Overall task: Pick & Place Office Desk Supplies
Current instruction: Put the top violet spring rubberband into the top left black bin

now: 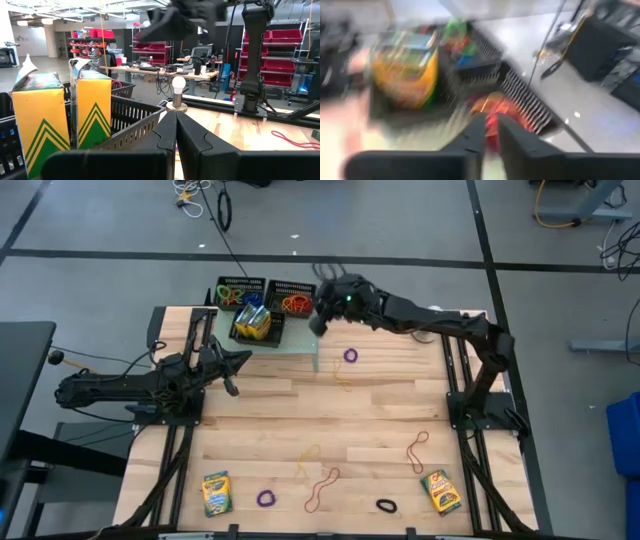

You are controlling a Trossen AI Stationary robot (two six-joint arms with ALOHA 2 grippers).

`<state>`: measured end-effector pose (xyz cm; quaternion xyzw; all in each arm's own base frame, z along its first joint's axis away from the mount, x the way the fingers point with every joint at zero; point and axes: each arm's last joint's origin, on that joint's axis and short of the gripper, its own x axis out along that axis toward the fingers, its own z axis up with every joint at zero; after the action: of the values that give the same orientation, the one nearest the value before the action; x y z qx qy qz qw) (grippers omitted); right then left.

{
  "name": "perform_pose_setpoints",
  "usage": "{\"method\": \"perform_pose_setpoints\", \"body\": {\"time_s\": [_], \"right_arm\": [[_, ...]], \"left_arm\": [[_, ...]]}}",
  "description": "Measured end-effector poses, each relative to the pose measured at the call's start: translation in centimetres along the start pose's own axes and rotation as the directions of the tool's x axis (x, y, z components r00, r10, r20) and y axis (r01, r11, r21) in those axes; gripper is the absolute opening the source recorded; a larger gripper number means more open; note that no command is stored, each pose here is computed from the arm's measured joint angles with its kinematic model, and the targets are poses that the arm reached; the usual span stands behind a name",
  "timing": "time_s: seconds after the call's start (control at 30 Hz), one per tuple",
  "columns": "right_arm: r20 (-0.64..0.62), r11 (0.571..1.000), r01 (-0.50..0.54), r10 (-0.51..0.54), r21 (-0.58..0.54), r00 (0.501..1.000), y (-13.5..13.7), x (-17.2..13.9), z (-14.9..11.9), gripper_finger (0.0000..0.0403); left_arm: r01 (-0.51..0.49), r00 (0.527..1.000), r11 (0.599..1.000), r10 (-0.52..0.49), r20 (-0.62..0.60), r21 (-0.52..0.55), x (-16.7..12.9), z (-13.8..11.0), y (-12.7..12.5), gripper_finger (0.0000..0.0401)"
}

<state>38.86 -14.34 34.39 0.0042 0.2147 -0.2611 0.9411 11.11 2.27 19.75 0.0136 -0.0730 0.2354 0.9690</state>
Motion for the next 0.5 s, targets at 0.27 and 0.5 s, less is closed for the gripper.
{"method": "perform_pose_setpoints", "body": {"time_s": [0.27, 0.5], "right_arm": [[-0.185, 0.995, 0.001, -0.02, -0.104, 0.982, 2.2, -1.8, -4.0, 0.0014], [-0.09, 1.0, -0.002, 0.001, -0.005, 0.996, 1.4, -4.4, -10.3, 0.0007]], "left_arm": [[-0.001, 1.0, 1.0, 0.001, 0.0, 0.0, 0.0, 0.0, 0.0, 0.0012], [-0.001, 1.0, 1.0, 0.001, 0.001, 0.0, 0.0, 0.0, 0.0, 0.0012]]}}
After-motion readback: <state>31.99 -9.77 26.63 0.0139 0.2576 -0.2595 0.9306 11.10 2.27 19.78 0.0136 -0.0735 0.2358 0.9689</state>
